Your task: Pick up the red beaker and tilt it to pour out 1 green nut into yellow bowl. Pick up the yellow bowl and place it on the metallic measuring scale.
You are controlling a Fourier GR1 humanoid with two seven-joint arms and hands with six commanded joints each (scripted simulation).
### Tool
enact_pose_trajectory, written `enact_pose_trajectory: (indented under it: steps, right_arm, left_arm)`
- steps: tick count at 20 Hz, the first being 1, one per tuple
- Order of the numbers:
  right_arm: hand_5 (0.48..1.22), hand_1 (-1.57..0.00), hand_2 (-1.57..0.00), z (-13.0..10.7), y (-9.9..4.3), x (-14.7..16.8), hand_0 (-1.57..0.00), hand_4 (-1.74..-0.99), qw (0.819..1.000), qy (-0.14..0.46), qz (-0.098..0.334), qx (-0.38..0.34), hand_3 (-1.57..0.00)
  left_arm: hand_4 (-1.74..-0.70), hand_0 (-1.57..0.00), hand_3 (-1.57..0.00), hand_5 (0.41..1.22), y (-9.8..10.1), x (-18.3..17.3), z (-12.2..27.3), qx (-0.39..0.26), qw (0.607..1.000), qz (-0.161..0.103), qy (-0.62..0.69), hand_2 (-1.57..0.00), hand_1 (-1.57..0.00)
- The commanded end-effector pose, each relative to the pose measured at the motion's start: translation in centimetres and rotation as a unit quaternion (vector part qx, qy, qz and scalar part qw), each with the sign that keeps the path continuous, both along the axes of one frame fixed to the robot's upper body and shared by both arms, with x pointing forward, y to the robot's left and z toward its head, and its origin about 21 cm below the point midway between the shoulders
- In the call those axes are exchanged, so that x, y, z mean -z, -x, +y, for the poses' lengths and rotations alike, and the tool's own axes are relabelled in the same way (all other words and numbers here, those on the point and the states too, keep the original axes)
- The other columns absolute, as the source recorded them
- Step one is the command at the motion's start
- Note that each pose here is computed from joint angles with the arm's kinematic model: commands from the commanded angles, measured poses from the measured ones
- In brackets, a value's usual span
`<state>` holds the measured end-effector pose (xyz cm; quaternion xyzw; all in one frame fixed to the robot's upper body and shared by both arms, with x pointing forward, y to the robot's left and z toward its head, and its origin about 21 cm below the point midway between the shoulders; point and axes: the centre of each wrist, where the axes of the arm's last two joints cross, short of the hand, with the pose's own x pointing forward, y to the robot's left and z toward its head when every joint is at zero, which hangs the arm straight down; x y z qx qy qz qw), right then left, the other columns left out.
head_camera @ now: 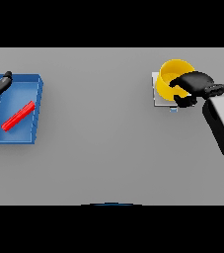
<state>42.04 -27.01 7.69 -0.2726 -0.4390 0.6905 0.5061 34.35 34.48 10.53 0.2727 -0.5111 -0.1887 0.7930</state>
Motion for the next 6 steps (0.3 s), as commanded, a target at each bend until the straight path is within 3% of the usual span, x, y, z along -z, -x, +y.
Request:
enact_pose_trajectory:
  steps: [1, 6]
  right_arm:
    - [0.827, -0.19, -0.31, -0.04, 0.13, 0.24, -0.12, -1.456, 1.000, 0.000, 0.006, 0.000, -0.41]
    - [0.759, -0.06, -0.10, -0.14, 0.14, 0.20, -0.04, -1.410, 1.000, 0.007, 0.021, 0.020, -0.27]
  left_arm:
    - [-0.72, 0.00, 0.00, 0.700, -0.01, -0.11, 0.00, -0.003, 1.000, 0.002, 0.000, 0.00, 0.00]
    - [-0.72, 0.00, 0.00, 0.693, -0.13, 0.05, -0.22, -0.001, 1.000, 0.001, 0.000, 0.00, 0.00]
